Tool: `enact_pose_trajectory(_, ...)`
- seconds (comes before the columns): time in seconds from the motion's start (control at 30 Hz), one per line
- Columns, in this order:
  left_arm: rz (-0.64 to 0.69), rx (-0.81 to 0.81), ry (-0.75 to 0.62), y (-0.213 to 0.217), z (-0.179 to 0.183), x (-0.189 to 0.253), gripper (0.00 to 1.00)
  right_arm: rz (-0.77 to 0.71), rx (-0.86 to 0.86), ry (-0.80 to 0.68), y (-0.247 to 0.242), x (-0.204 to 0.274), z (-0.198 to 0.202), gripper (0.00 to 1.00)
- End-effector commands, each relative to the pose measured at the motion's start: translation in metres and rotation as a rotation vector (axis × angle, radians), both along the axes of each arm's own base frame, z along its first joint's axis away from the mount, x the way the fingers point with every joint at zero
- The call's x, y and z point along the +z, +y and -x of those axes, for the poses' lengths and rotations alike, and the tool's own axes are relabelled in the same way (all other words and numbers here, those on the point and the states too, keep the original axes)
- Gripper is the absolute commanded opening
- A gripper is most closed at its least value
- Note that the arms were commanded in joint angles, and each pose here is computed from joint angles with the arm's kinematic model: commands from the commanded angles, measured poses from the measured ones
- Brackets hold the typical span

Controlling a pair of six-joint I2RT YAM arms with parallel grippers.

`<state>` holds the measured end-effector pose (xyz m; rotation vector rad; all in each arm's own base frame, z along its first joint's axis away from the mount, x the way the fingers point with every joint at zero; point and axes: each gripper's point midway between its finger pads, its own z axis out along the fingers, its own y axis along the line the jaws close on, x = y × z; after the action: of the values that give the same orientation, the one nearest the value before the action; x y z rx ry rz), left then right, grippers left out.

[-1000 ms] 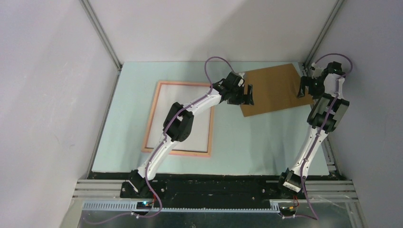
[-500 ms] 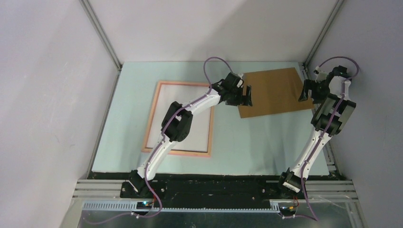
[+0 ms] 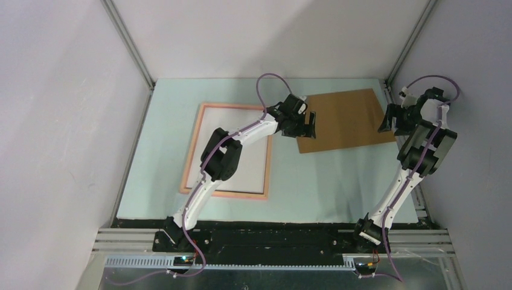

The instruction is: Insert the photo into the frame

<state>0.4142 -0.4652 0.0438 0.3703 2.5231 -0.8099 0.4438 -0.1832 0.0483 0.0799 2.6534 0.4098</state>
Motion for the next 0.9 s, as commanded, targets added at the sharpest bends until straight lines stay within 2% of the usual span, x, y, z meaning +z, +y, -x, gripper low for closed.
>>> enact_pose_trajectory(0.0, 0.033, -0.097, 0.033, -0.022, 0.042, 0.013, 0.97, -0.186, 0.06, -0.052, 0.053, 0.051, 0.013, 0.82)
enact_pose_trajectory(0.33, -0.01, -0.119, 0.031, -0.001, 0.058, 0.012, 0.97, -0.311, 0.056, -0.056, 0.067, 0.059, 0.058, 0.78)
enact_pose_trajectory(0.57, -0.054, -0.156, 0.021, 0.018, 0.071, 0.008, 0.97, -0.424, 0.034, -0.024, 0.079, 0.038, 0.097, 0.76)
enact_pose_trajectory(0.73, -0.095, -0.175, 0.029, 0.037, 0.085, 0.002, 0.97, -0.441, 0.021, 0.022, 0.086, 0.015, 0.113, 0.75)
enact_pose_trajectory(0.87, -0.106, -0.183, 0.045, 0.044, 0.094, -0.002, 0.97, -0.386, 0.003, 0.051, 0.081, -0.005, 0.119, 0.75)
